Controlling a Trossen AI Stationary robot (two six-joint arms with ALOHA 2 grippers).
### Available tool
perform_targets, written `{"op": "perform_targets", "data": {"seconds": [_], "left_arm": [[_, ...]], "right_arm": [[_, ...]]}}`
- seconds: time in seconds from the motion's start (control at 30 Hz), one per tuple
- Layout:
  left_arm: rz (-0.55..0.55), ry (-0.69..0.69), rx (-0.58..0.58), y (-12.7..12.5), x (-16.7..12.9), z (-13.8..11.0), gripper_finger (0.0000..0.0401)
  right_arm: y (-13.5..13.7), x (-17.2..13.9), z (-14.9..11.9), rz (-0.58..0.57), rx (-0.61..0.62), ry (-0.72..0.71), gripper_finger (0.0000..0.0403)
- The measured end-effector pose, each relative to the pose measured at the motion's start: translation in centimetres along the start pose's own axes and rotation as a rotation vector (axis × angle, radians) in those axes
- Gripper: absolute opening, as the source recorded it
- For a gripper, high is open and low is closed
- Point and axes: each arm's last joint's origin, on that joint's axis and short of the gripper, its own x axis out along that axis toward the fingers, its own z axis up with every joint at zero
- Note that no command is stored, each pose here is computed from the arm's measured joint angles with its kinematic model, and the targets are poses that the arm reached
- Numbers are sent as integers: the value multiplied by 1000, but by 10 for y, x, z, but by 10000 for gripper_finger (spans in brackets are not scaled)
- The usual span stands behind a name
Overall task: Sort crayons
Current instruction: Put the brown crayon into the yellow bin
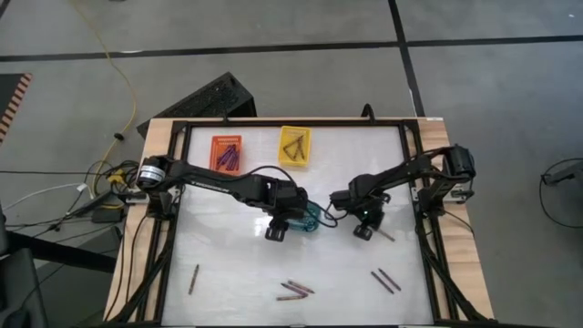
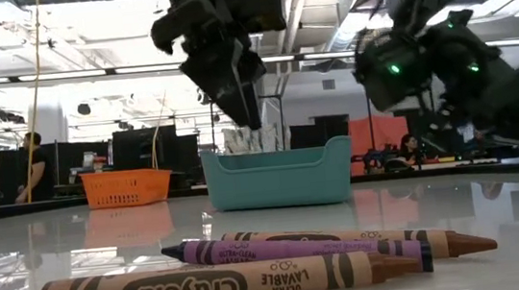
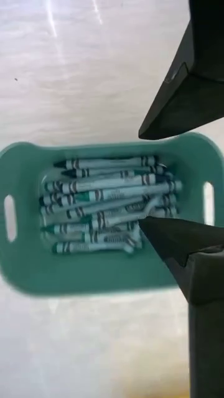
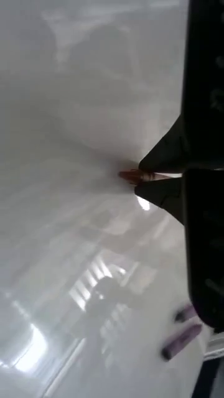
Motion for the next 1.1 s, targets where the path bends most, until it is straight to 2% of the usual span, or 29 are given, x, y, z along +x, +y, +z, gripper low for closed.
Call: {"op": "perform_targets", "data": {"seconds": [0.23, 0.53, 0.73, 0.9, 0.97, 1.1], "left_arm": [[72, 18, -1, -4, -19, 9, 206], [68, -58, -4, -20, -51, 11, 206], [31, -98, 54, -51, -68, 12, 206], [-13, -49, 84, -84, -71, 5, 206], [0, -27, 78, -97, -73, 2, 206], [95, 22, 45, -123, -78, -10, 206]], "right_arm": [[25, -33, 11, -4, -103, -139, 0], [49, -94, 23, -67, -223, -382, 0], [46, -131, 33, -112, -255, -537, 0], [36, -158, 46, -110, -284, -677, 0], [30, -168, 53, -103, -293, -744, 0], [15, -186, 67, -98, -294, -880, 0]]}}
